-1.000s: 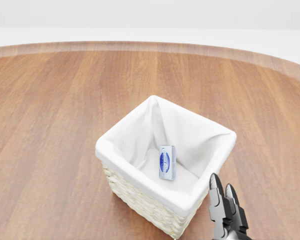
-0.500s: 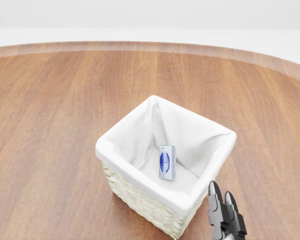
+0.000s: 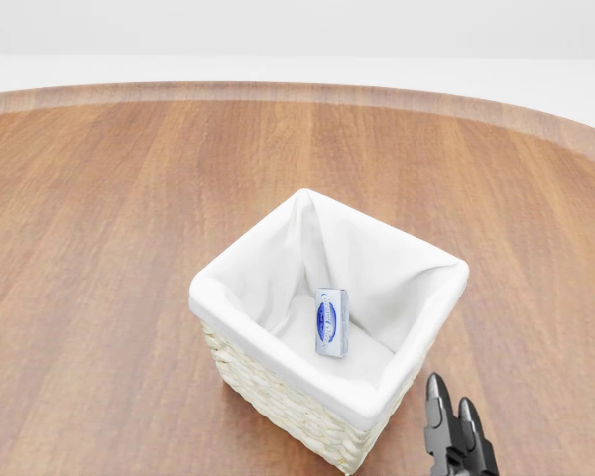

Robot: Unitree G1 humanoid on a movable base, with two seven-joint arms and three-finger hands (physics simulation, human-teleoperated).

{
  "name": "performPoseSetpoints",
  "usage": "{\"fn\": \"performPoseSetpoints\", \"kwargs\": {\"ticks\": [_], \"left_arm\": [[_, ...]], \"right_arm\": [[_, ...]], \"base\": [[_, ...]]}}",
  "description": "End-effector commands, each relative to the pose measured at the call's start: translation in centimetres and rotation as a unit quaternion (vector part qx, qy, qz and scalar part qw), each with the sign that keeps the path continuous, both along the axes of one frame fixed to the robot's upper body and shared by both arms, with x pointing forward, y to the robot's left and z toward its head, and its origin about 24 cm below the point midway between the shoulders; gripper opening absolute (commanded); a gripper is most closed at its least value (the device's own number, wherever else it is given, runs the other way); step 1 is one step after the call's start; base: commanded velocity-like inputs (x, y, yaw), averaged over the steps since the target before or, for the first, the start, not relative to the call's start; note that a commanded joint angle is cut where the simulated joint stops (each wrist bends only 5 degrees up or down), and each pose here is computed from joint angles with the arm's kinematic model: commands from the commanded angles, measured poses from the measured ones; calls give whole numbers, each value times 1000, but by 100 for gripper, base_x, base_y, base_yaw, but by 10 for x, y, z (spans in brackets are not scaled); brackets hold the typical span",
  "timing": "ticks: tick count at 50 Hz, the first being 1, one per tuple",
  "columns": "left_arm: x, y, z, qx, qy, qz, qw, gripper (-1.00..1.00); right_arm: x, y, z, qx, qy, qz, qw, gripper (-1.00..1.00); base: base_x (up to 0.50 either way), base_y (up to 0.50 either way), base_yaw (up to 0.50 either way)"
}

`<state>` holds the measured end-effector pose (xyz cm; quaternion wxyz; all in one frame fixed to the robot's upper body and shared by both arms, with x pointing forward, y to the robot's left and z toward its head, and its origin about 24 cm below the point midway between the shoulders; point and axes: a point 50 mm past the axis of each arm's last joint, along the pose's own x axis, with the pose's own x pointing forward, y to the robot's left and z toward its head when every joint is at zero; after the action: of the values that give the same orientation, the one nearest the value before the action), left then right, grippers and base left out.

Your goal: Pick up the alphabet soup and the cream cheese box, and put them in the basket.

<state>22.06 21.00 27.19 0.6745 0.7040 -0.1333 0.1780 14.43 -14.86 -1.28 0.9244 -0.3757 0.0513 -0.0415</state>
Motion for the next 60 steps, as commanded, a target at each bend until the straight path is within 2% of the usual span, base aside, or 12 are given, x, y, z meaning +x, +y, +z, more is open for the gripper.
{"fn": "performPoseSetpoints", "kwargs": {"ticks": [1,28,46,60], "left_arm": [[-2,-1,3,6,-9,3,1000,100],[-1,-1,1,4,-4,5,1000,100],[0,-1,1,2,-3,3,1000,100],[-1,-1,3,5,-7,5,1000,100]], "right_arm": [[1,-3,-9,-4,16,-10,1000,100],[-5,-13,-31,-24,57,-35,997,100],[-1,-18,-45,-21,81,-55,995,100],[1,-22,-68,-42,115,-73,990,100]], "base": [[0,0,0],[0,0,0],[0,0,0],[0,0,0]]}}
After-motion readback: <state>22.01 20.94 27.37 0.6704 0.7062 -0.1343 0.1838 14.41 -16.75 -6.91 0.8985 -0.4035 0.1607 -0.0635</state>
